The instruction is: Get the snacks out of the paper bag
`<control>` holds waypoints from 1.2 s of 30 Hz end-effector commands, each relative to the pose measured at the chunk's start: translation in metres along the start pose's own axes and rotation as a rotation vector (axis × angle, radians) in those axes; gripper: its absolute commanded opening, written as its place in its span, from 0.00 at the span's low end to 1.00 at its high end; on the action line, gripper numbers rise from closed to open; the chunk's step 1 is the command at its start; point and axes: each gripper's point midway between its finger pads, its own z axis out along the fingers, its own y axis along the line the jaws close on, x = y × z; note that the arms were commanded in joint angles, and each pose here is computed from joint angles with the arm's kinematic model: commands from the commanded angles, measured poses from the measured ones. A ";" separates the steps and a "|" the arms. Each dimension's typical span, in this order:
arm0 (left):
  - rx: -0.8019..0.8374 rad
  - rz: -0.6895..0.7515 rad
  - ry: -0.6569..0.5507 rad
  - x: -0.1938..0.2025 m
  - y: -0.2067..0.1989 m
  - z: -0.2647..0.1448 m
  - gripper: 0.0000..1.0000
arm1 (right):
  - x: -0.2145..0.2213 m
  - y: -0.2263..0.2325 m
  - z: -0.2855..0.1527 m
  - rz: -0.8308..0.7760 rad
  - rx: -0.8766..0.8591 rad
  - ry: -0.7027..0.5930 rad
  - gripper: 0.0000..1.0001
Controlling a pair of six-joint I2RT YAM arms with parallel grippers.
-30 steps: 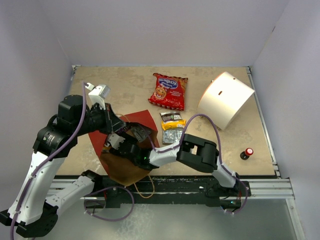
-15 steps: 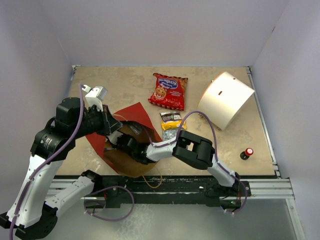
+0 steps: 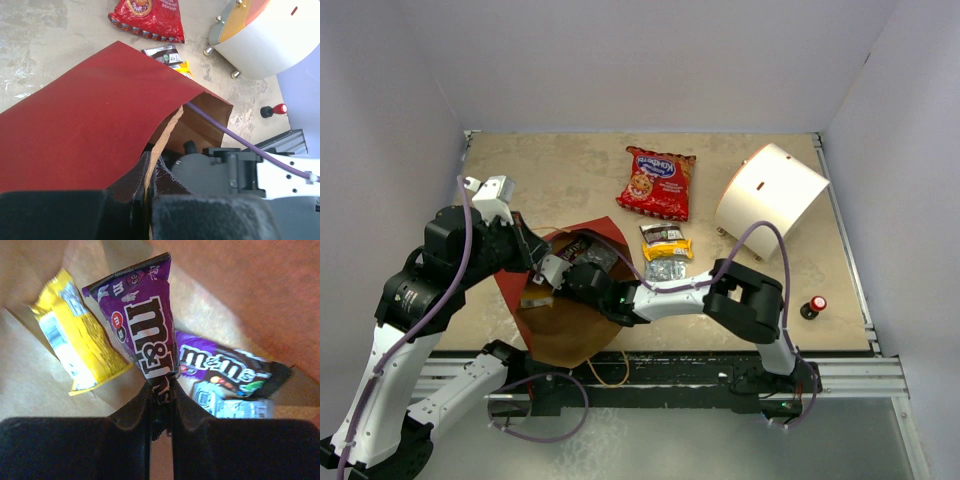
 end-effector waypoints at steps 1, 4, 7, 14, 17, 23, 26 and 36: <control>0.018 -0.024 -0.066 -0.016 -0.006 0.006 0.00 | -0.046 -0.012 -0.027 0.070 -0.024 -0.103 0.09; 0.020 -0.026 -0.089 -0.021 -0.007 0.007 0.00 | -0.051 -0.008 -0.045 0.066 -0.082 -0.120 0.08; 0.015 -0.017 -0.119 -0.028 -0.007 0.006 0.00 | -0.055 -0.004 -0.073 0.031 -0.149 -0.152 0.07; 0.015 0.013 -0.168 -0.041 -0.008 0.006 0.00 | -0.057 0.003 -0.140 -0.126 -0.329 -0.190 0.06; 0.011 0.021 -0.181 -0.045 -0.008 0.008 0.00 | -0.077 -0.007 -0.169 -0.176 -0.346 -0.245 0.06; -0.039 0.072 -0.222 -0.059 -0.002 0.009 0.00 | -0.111 -0.076 -0.224 -0.269 -0.133 -0.264 0.04; -0.110 0.113 -0.259 -0.074 0.008 0.006 0.00 | -0.132 -0.138 -0.258 -0.303 0.083 -0.279 0.04; -0.285 0.381 -0.444 -0.139 0.019 -0.037 0.00 | -0.087 -0.271 -0.270 -0.306 0.346 -0.103 0.04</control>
